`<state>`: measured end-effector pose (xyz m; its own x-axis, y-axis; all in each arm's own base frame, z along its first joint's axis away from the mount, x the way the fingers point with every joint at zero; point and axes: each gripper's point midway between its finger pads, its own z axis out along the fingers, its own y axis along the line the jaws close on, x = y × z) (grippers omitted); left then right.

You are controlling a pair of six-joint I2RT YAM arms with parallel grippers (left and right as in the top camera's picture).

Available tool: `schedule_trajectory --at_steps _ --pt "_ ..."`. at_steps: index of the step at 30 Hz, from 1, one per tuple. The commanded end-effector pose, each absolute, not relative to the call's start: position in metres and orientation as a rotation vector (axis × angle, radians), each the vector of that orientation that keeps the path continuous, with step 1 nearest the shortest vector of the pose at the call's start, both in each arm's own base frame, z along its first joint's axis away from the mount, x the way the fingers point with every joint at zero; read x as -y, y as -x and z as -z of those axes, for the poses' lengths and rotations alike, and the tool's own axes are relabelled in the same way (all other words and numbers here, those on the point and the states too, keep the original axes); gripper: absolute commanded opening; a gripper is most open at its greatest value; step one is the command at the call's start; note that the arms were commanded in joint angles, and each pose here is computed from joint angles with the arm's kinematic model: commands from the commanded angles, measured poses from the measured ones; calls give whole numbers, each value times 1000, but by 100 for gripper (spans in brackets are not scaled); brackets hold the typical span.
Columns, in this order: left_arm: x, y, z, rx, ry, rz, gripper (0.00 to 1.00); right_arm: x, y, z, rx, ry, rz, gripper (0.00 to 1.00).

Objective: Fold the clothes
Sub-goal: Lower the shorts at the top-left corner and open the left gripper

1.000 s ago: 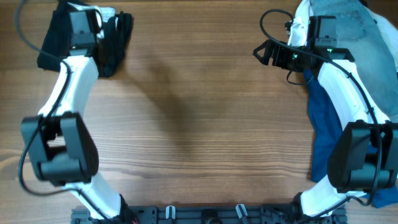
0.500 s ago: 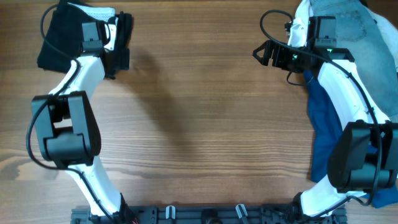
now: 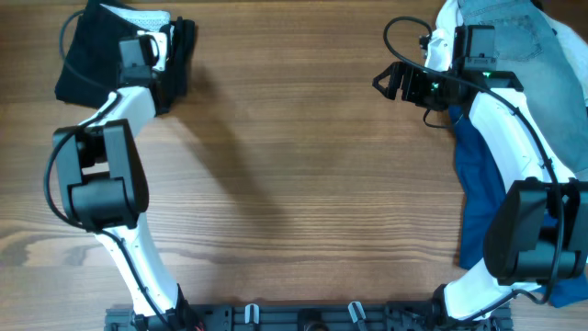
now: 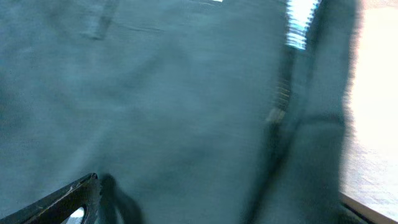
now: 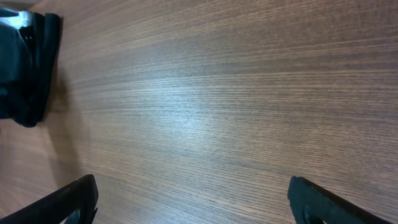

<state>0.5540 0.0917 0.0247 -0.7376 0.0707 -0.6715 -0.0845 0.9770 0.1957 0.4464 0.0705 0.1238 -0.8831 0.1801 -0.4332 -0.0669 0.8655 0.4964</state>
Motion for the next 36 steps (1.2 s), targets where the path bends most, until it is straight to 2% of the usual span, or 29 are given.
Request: schedule_trajectory --at_steps 1,7,14,16,21,24,27,29,34,36 --pt "-120 -552 -17 -2372 153 -220 100 -75 -446 -131 -2550 -71 -719 98" --pt "-129 -557 -21 -2333 182 -220 100 -77 -446 -131 -2550 -70 -721 98" --pt "-105 -558 -27 -2348 126 -154 100 -76 -448 -131 -2541 -56 -697 100" --pt "-92 -556 -46 -2342 101 -145 100 -71 -453 -132 -2525 -22 -644 100" --pt "-61 -546 -133 -2257 40 -133 100 -51 -459 -148 -2477 57 -446 100" --pt "-43 -529 -184 -2212 8 -122 100 -48 -455 -184 -2394 144 -379 100" --pt "-17 -500 -245 -2145 -43 -96 100 -46 -435 -249 -2256 174 -327 100" --pt "-9 -492 -265 -2111 -57 -89 100 -46 -417 -285 -2180 184 -315 100" --pt "-6 -488 -277 -2085 -63 -84 100 -47 -368 -347 -2043 199 -292 100" --pt "-6 -488 -276 -2088 -63 -85 100 -47 -353 -355 -2035 198 -294 100"
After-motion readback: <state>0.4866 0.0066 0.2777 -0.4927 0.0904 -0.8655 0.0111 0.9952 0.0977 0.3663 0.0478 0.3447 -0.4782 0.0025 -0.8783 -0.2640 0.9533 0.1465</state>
